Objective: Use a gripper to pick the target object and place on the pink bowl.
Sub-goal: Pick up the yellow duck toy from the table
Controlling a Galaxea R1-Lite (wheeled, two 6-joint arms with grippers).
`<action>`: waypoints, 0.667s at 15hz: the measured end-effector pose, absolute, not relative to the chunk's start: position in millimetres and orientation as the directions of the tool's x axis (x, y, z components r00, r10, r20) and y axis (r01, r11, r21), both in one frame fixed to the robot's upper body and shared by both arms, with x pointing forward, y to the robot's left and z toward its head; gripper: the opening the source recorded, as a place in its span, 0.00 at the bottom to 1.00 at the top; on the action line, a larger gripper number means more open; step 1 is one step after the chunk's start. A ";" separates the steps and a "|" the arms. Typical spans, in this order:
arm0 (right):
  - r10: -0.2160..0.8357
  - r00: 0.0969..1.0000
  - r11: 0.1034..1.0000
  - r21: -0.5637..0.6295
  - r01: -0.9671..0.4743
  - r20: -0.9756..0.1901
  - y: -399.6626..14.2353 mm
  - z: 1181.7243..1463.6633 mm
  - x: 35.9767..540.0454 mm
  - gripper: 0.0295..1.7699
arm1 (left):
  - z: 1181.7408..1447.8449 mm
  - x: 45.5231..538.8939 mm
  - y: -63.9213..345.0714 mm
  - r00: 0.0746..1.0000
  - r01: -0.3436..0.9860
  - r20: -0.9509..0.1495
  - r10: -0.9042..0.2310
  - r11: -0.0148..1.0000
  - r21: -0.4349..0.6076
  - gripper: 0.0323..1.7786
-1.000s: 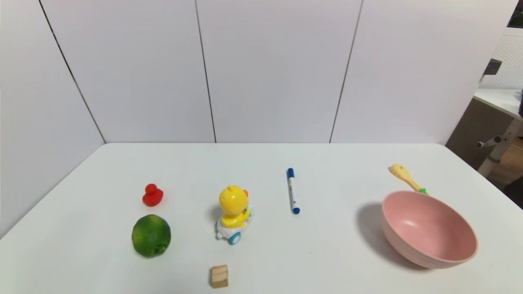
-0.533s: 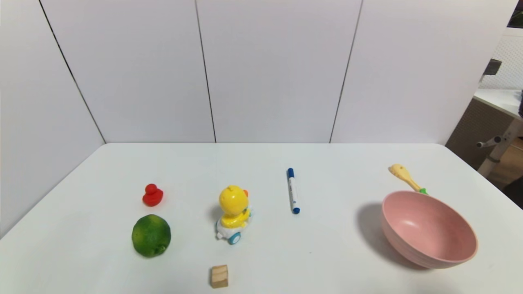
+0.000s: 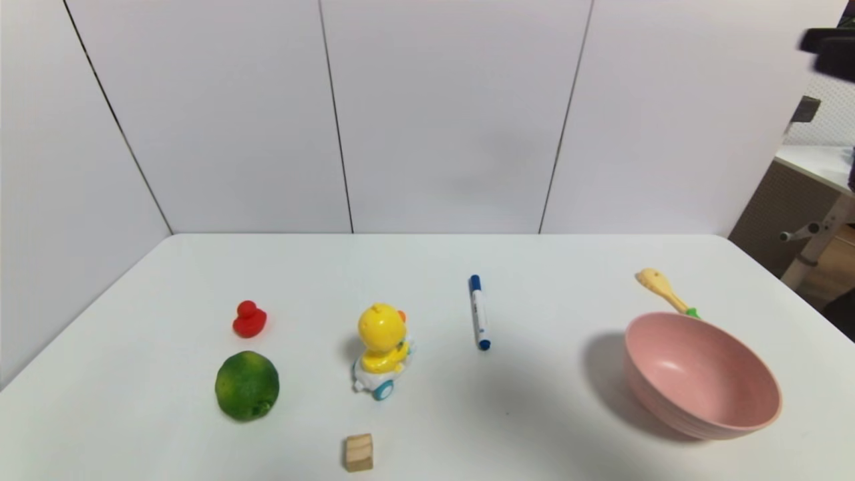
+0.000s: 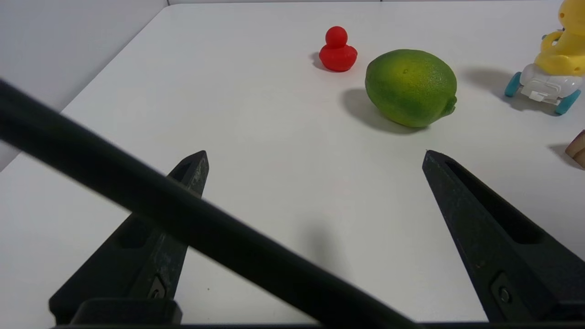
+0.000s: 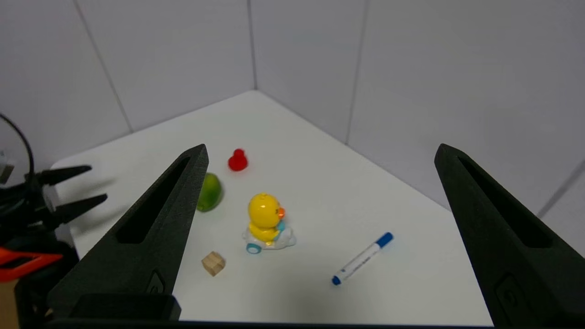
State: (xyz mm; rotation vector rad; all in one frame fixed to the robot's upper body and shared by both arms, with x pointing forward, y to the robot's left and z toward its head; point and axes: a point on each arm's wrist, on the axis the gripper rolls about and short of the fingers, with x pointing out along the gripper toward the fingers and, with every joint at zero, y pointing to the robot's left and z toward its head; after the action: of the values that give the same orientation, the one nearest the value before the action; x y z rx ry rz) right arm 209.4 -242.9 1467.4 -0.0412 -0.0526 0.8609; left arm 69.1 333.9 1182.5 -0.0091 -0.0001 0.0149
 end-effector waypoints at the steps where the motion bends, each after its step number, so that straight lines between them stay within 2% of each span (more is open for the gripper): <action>1: 0.790 0.613 0.611 -0.063 -0.789 -0.006 -224.9 1464.8 221.8 0.97 | 1182.5 69.1 333.9 1.000 -0.015 0.000 0.015 1.000 -0.009 0.95; 5: 0.882 0.448 0.448 -0.037 -0.893 -0.146 -150.9 1441.1 264.4 0.97 | 1182.5 69.1 333.9 1.000 -0.014 0.000 0.014 1.000 -0.009 0.95; 7: 0.898 0.376 0.384 -0.009 -0.923 -0.228 -112.7 1417.5 280.9 0.97 | 1182.5 69.1 333.9 1.000 -0.015 0.000 0.015 1.000 -0.009 0.95; 10: 0.883 0.313 0.341 0.018 -0.940 -0.349 -65.3 1374.2 304.1 0.97 | 1182.5 69.1 333.9 1.000 -0.015 0.000 0.015 1.000 -0.009 0.95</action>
State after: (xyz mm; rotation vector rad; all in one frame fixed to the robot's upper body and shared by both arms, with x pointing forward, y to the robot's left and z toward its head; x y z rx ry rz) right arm 304.1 -65.3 1374.2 -0.2023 0.3218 1.2126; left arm 69.1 333.9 1182.5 -0.0091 -0.0001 0.0147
